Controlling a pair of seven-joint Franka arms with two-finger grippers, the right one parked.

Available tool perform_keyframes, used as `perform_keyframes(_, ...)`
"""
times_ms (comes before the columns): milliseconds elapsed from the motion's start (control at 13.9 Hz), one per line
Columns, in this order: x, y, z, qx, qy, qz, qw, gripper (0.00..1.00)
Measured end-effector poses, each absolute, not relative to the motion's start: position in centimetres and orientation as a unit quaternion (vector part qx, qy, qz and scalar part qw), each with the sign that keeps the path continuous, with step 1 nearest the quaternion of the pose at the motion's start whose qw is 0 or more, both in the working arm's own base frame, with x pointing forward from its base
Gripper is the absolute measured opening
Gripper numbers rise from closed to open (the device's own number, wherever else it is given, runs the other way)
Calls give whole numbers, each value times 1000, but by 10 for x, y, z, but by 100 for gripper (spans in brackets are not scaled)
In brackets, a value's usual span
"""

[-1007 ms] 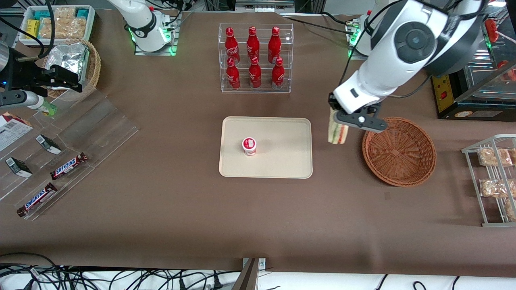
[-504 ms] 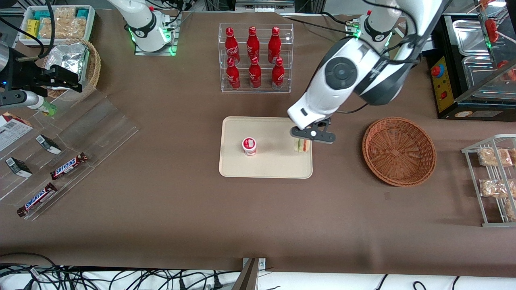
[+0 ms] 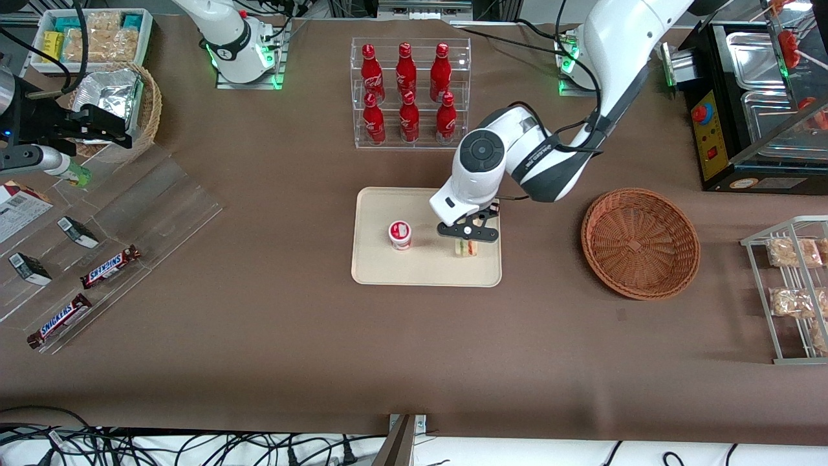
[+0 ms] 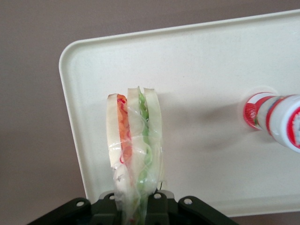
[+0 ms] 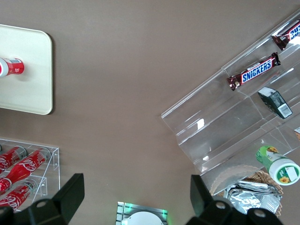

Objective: Place sandwich from basket to tray
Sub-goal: 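Lower the sandwich onto the tray beside the small bottle and open the left gripper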

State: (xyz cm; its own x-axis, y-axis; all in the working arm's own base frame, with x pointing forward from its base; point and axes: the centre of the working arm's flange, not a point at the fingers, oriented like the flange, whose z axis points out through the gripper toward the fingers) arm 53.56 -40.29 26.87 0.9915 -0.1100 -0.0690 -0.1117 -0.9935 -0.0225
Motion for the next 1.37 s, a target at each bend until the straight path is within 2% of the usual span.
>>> perform_keyframes(432, 527, -411, 229, -997, 63, 35, 34, 17)
perform_keyframes(719, 526, -412, 225, -997, 62, 36, 35, 16)
perform_keyframes(863, 526, -412, 224, -997, 51, 34, 37, 30)
perform_keyframes(1151, 529, -414, 228, -999, 26, 23, 39, 69)
perform_keyframes(1367, 543, -412, 253, -1000, -2, 2, 30, 99)
